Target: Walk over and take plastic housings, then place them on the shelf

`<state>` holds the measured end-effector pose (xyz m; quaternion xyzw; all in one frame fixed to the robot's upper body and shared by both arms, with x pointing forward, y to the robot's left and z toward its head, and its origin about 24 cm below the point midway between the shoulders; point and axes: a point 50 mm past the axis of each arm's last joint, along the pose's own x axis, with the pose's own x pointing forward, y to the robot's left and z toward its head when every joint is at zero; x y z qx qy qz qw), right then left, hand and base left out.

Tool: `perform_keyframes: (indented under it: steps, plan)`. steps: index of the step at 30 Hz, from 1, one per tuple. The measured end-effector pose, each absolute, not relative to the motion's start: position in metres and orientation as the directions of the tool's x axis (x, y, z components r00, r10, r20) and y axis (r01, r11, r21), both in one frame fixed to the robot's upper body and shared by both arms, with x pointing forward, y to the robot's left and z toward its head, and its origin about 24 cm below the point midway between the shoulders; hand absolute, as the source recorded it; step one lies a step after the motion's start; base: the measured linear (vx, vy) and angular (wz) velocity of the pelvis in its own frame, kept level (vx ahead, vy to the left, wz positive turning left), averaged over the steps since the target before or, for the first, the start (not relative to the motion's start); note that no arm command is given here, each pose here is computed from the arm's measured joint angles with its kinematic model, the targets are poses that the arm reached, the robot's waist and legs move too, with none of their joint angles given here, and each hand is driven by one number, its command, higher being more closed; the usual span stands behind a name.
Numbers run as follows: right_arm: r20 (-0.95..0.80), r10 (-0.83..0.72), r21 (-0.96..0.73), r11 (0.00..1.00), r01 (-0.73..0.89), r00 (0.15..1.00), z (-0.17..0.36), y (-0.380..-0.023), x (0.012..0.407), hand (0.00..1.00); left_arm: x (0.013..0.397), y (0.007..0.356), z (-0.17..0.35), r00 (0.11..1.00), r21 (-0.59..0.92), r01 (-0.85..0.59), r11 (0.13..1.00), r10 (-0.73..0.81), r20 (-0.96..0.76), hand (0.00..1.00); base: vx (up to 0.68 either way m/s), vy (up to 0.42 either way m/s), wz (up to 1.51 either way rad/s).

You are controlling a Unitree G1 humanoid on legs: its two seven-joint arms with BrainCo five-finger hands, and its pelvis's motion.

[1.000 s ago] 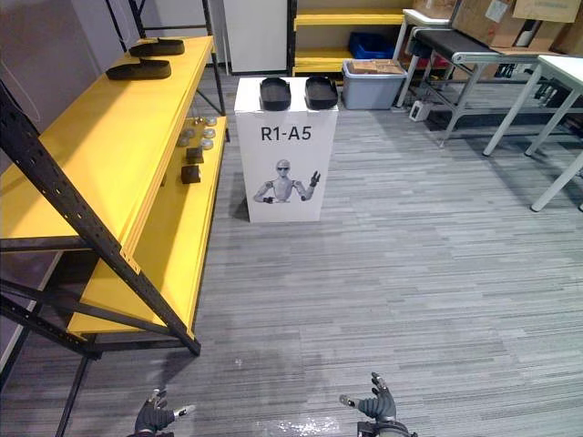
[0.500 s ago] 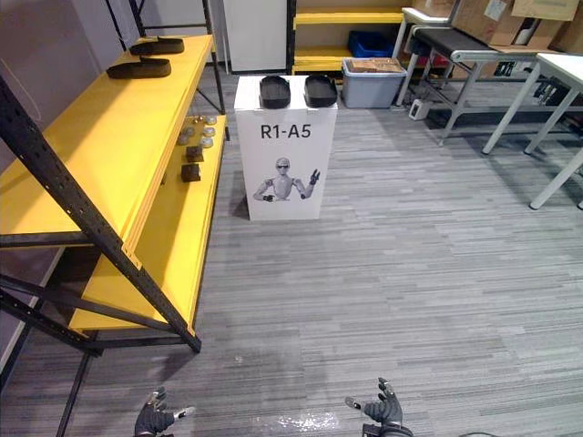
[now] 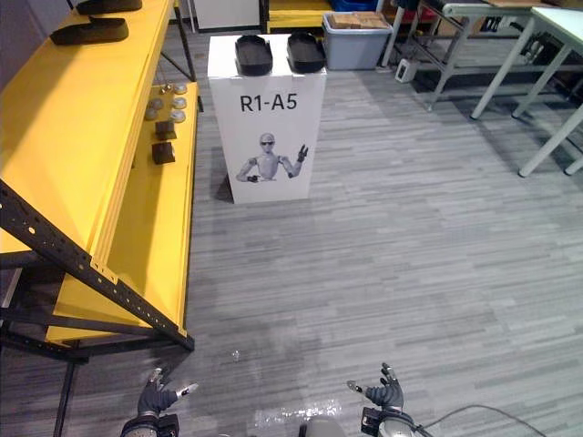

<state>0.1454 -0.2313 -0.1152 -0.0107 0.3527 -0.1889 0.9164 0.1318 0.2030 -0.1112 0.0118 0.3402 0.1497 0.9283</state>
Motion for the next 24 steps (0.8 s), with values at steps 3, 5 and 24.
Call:
perform_keyframes:
  steps: [3,5,24]
  plan:
    - [-0.618,-0.358,-0.166,0.930,0.329,0.700,-0.110,-0.237,0.156,0.00,0.154,0.199,-0.105,0.762,0.112,-0.247,0.962,0.265,-0.591,0.00,0.56,-0.041,0.97]
    - [-0.608,-0.365,-0.175,0.928,0.330,0.705,-0.108,-0.239,0.159,0.00,0.163,0.201,-0.101,0.777,0.120,-0.238,0.964,0.263,-0.572,0.00,0.60,-0.169,0.78]
    - [-0.627,-0.326,-0.116,0.937,0.328,0.708,-0.112,-0.217,0.172,0.00,0.150,0.175,-0.113,0.738,0.046,-0.271,0.961,0.239,-0.631,0.00,0.56,-0.066,-0.27]
